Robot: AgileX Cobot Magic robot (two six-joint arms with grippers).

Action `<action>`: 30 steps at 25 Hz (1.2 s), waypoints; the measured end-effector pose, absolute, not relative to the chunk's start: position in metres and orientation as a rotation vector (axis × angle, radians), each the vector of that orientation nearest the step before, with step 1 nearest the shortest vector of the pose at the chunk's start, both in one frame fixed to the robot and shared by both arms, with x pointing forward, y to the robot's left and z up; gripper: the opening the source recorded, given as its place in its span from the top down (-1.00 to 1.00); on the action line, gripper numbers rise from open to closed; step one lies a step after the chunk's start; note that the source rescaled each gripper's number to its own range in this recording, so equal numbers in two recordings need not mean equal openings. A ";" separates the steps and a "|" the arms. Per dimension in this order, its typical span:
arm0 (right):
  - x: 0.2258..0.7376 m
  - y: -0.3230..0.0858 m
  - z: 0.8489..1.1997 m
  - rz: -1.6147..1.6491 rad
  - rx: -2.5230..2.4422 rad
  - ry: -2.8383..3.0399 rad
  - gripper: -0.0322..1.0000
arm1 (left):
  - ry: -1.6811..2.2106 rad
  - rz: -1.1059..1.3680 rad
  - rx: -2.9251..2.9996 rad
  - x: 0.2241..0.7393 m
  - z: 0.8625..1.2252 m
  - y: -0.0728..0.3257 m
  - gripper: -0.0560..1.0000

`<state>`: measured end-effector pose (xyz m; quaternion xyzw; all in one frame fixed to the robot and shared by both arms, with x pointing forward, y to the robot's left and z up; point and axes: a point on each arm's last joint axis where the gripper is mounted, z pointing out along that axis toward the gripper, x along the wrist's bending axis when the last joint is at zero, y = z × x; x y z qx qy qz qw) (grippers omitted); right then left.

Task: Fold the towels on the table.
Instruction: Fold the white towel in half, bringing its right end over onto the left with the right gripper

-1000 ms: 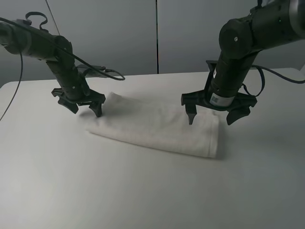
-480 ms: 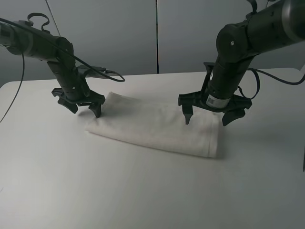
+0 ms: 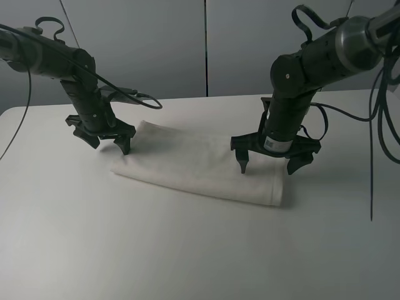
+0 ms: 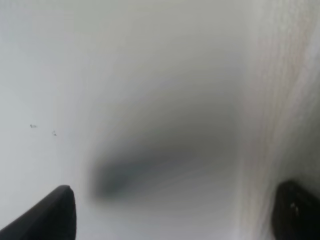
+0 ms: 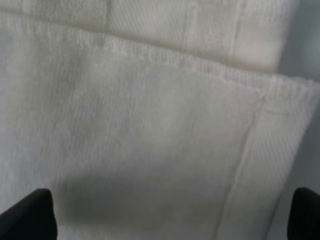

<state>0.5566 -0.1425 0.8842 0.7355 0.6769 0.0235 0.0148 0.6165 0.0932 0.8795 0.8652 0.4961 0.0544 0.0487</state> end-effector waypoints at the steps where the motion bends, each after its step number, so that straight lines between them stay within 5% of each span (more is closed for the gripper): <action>1: 0.557 -0.143 0.883 0.066 2.287 2.100 -1.00 | 1.511 0.168 2.639 0.617 0.880 0.093 -1.00; 16: 0.563 -0.141 0.865 0.020 2.293 2.095 -0.89 | 1.504 0.178 2.650 0.617 0.880 0.094 -1.00; 20: 0.564 -0.139 0.865 0.060 2.318 2.086 -0.27 | 1.502 0.180 2.651 0.617 0.880 0.094 -1.00; 24: 0.566 -0.136 0.865 0.105 2.319 2.082 0.83 | 1.502 0.180 2.651 0.617 0.880 0.094 -1.00; 30: 0.567 -0.135 0.865 0.116 2.291 2.105 0.94 | 1.496 0.193 2.659 0.618 0.880 0.096 -1.00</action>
